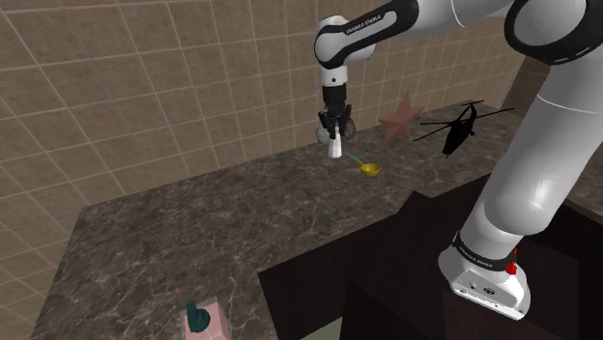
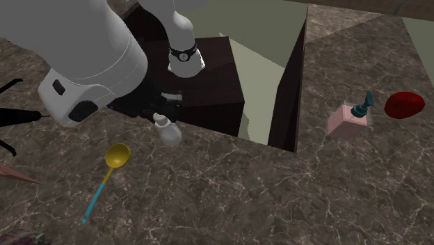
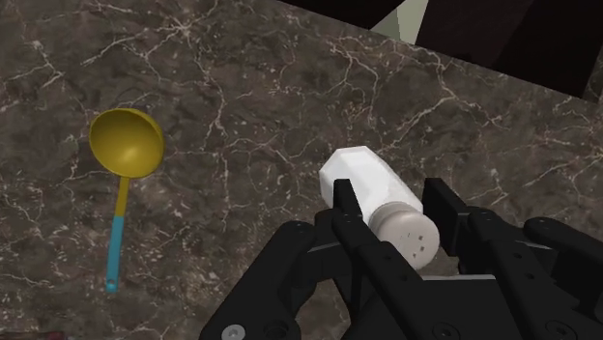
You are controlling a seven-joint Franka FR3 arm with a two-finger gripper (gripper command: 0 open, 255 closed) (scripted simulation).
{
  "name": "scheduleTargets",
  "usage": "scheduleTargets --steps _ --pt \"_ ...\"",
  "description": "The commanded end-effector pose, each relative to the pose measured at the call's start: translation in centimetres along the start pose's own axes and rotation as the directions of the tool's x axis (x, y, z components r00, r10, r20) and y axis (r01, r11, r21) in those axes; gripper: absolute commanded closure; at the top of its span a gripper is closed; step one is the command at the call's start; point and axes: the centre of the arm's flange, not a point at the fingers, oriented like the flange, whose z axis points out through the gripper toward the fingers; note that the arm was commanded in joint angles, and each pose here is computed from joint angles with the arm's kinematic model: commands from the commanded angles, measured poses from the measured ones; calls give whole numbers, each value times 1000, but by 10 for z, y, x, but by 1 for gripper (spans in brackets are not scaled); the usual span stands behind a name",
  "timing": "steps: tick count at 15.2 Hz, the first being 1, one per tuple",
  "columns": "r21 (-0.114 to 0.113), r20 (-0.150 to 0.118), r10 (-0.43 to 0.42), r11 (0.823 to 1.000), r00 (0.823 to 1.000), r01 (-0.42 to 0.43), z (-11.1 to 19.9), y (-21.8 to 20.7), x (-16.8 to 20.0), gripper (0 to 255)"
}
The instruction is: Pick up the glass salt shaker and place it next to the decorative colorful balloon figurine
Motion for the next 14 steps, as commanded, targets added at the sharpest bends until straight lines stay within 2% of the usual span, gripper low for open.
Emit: scheduleTargets --steps 1,14 --pt "0 1 -1 1000 1000 1 -3 22 14 255" --pt "0 1 -1 1000 1000 1 -35 164 105 255"
